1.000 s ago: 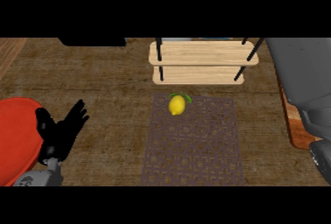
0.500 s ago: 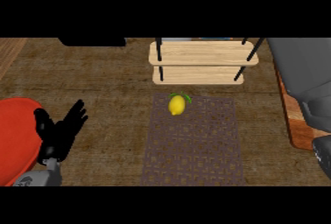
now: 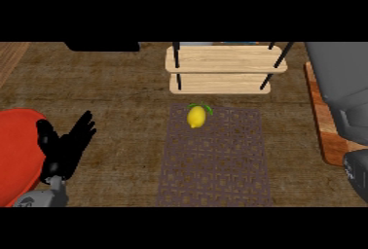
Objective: Pick the pear from the placemat and place it in the tiered shelf
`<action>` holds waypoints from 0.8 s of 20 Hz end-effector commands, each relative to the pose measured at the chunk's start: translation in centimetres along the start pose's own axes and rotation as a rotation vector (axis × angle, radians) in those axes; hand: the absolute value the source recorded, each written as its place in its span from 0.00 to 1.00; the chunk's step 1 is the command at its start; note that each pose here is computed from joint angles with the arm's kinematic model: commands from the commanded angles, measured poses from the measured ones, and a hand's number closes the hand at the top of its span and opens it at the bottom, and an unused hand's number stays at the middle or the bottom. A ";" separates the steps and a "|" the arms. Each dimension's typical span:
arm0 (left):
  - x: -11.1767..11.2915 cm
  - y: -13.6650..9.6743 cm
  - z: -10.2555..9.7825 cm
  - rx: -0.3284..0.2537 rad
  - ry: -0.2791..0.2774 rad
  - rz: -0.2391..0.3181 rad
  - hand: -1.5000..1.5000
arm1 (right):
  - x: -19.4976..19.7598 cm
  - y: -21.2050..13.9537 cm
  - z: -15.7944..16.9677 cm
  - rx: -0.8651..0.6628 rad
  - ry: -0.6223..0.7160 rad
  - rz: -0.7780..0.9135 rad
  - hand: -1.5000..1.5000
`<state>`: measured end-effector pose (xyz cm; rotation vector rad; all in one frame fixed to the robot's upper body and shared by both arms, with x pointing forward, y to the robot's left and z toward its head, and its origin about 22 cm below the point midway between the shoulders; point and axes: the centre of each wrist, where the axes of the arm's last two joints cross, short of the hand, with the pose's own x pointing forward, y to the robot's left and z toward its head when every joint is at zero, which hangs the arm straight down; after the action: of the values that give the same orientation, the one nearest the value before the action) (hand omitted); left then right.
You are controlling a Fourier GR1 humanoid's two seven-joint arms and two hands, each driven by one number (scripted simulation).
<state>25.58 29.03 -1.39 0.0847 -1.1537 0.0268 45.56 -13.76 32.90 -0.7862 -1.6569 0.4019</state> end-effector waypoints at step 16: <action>-1.7 1.4 -0.2 0.027 0.040 0.001 0.50 | -1.6 -9.3 -1.1 -0.368 0.114 -0.414 0.00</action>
<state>25.43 29.68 -1.82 0.0963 -1.1586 0.0320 44.81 -18.92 37.01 -0.6002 -1.7676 -0.1497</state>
